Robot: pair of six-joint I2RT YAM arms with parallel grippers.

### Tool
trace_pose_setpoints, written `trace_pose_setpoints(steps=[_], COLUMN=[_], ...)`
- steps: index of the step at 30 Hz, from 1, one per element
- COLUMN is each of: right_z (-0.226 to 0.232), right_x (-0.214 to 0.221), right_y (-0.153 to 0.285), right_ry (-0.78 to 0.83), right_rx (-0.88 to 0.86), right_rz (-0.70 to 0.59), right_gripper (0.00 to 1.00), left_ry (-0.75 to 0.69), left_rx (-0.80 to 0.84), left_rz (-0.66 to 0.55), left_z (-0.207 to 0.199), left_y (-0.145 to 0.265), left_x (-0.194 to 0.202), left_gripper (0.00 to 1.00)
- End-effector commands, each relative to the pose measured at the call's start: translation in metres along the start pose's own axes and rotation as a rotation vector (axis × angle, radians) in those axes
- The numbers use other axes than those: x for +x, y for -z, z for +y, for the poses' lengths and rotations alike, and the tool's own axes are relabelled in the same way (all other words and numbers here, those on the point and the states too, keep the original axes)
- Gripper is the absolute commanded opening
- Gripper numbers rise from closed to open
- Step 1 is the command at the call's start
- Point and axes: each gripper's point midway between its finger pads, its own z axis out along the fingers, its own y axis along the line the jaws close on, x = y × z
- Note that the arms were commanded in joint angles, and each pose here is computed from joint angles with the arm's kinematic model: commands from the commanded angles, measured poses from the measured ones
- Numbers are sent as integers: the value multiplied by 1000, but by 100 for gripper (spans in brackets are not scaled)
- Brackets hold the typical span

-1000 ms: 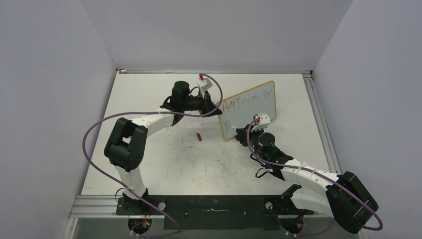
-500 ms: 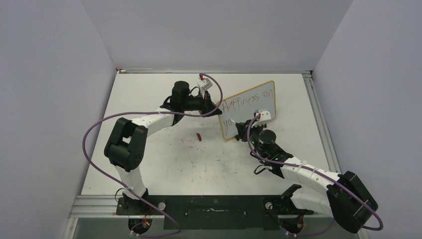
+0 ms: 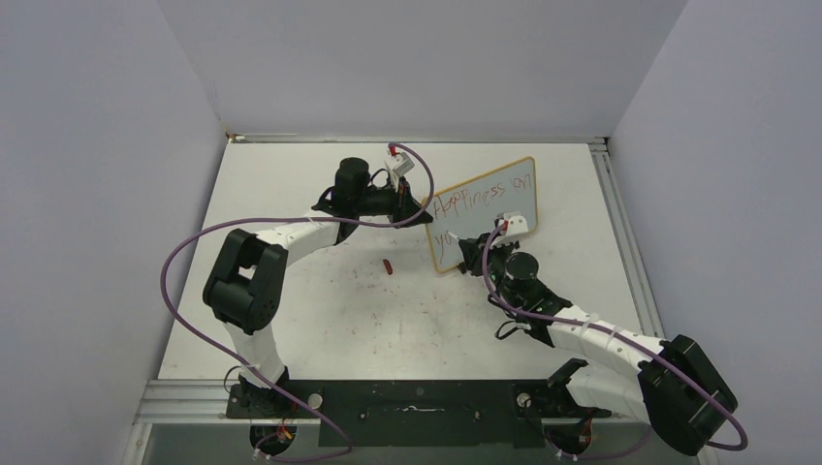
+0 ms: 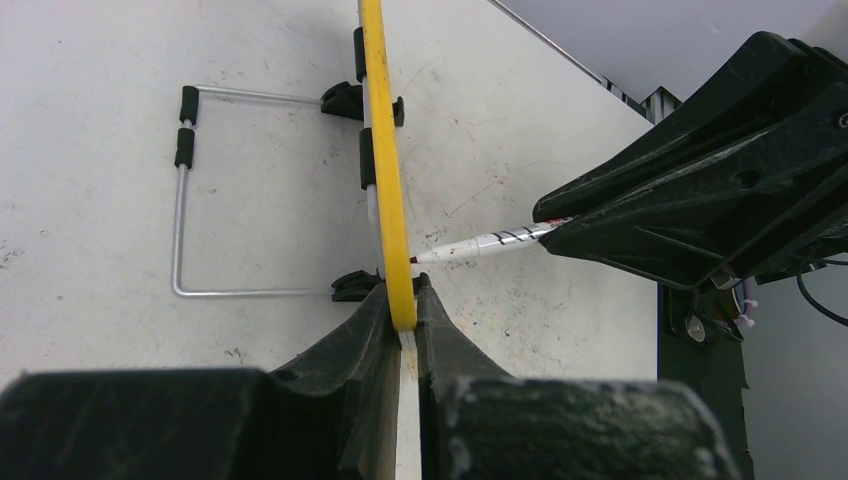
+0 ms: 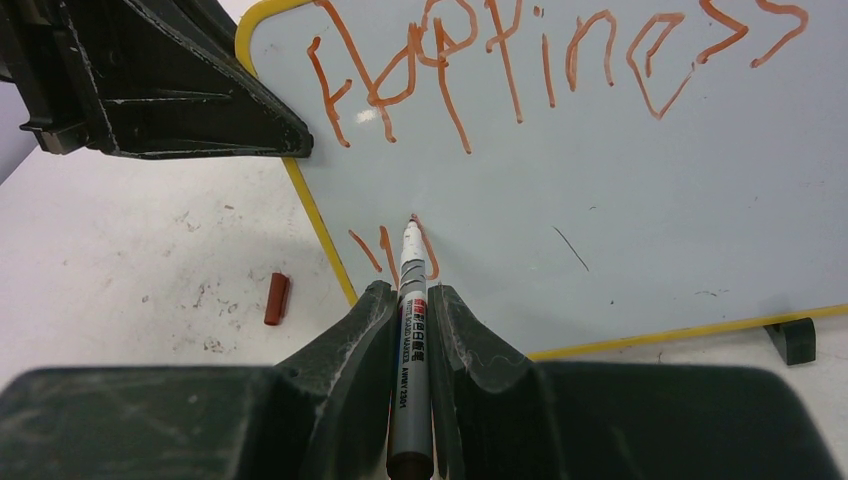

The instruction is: Write a sentence on the whiteboard

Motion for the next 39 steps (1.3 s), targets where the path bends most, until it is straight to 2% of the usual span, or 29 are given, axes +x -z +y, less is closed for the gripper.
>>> trace_pose_setpoints(steps=[1,8,21,39], right_z=[5,-9,-4,-30], right_x=[-13,-22,-26,22], right_y=[4,9,-3,9], right_ry=[-9,10,9,18], right_rx=[-24,32,0,83], right_rz=[-42,-76,-96,18], right_gripper=[5,5,5,5], left_ry=[-50,-47,-50,-49], left_rx=[63,64,65,65], left_rz=[-31,-32,-30,-29], left_z=[-19,-21,-22,-22], left_y=[0,-1,-1,-1], left_x=[-21,-22,-21,-21], left_gripper=[0,0,0,0])
